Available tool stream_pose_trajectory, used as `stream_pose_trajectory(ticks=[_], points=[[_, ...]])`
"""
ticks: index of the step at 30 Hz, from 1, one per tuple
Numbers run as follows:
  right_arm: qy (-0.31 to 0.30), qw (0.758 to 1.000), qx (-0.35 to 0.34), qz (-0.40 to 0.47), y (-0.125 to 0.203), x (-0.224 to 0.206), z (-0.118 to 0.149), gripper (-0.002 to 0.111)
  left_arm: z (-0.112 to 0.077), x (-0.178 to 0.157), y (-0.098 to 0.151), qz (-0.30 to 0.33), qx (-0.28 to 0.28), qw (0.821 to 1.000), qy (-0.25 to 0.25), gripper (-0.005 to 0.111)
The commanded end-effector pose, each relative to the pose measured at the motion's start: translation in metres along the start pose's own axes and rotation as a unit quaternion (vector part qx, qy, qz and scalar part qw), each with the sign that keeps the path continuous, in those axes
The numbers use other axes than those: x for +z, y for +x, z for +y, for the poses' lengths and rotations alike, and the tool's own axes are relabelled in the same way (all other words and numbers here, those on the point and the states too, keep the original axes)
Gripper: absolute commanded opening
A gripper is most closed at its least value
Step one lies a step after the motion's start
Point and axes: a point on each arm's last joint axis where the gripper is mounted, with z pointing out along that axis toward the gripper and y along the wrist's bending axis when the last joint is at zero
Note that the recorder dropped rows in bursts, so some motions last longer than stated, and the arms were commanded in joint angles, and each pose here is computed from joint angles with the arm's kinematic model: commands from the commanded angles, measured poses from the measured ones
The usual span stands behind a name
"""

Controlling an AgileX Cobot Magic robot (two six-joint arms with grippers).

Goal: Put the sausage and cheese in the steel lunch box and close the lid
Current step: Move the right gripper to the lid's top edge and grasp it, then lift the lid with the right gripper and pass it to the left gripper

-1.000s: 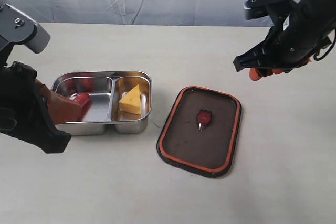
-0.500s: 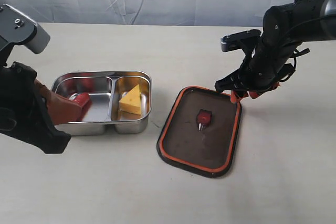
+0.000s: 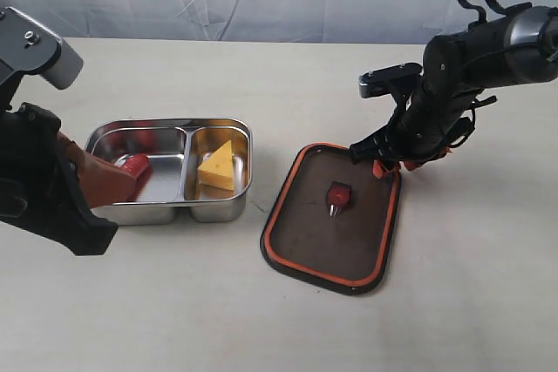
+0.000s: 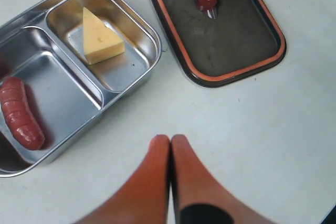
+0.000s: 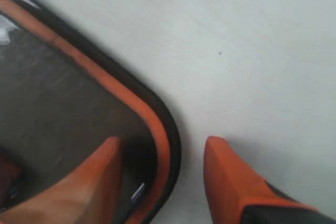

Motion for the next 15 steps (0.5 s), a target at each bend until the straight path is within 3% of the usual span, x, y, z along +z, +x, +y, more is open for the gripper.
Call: stream_pose_trajectory(ticks=[1,9,15], points=[[0.001,1.000,0.001,0.000,-0.0032,0.0060,-0.0032,0.046,-0.0004,-0.0010,0.0015,-0.001,-0.004,1.000,0.001,0.000],[0.003,1.000,-0.002,0.023,-0.0029,0.0104,-0.0037,-0.001,-0.0007,-0.0010,0.0014,-0.002,-0.006,1.000,0.003,0.000],[0.028,0.997,-0.038,0.059,0.0033,0.0091,-0.0086,-0.001,-0.0022,-0.0010,0.0009,-0.004,-0.016,1.000,0.011,0.000]])
